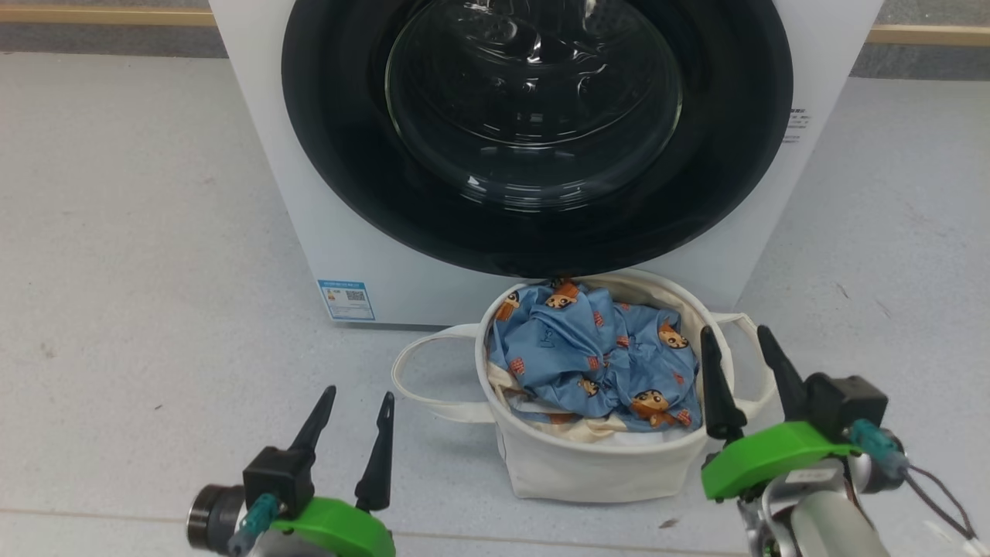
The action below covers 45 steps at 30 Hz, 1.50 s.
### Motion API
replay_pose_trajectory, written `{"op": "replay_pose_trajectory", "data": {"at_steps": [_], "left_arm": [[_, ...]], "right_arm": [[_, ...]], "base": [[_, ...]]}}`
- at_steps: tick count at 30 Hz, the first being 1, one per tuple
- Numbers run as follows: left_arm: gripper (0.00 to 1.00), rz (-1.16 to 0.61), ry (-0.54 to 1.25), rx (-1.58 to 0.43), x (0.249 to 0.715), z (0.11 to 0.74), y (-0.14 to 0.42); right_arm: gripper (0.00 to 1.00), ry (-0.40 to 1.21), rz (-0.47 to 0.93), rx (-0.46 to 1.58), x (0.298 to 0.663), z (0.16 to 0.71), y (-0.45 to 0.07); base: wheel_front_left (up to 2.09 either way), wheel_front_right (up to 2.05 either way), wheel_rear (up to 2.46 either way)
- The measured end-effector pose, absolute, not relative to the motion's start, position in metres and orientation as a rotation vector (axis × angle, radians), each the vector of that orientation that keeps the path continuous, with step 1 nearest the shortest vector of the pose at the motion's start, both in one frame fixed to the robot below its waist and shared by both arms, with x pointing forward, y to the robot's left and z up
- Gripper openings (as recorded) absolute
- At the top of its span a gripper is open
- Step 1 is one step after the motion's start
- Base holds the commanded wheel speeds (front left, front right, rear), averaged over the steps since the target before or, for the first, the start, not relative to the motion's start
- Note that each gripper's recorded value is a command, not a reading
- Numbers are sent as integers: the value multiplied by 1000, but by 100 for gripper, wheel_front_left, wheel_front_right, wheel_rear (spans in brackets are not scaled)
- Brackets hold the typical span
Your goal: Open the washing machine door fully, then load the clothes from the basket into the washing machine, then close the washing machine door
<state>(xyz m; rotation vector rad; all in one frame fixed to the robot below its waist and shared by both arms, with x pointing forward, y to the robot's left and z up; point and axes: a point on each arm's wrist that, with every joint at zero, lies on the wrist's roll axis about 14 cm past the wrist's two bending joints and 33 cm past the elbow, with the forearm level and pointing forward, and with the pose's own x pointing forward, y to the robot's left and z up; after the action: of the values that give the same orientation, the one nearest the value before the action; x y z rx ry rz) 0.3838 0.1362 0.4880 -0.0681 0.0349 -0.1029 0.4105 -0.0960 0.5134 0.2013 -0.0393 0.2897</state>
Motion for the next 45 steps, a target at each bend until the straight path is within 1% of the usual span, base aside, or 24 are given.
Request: {"op": "replay_pose_trajectory", "data": {"at_steps": [4,11,13,19,27,37,43,45], "left_arm": [[100,-96,49,-67,383,481,137],[100,-11,31,-75,387,482,154],[100,29,13,-84,389,487,164],[100,57,0,-78,390,490,171],[100,32,-24,-76,387,498,167],[100,26,0,-100,384,490,165],[100,8,19,-70,383,484,160],[100,9,25,-103,382,482,159]], "right_arm": [[100,-10,313,166,407,502,-89],[100,-84,329,131,416,522,-86],[100,-91,326,124,417,523,-86],[100,-99,307,118,419,524,-93],[100,-107,299,124,416,528,-96],[100,-110,297,127,414,529,-97],[100,-109,299,126,414,529,-96],[100,-108,299,126,414,528,-96]], "base": [[0,0,0],[0,0,0],[0,0,0],[0,0,0],[0,0,0],[0,0,0],[0,0,0],[0,0,0]]}}
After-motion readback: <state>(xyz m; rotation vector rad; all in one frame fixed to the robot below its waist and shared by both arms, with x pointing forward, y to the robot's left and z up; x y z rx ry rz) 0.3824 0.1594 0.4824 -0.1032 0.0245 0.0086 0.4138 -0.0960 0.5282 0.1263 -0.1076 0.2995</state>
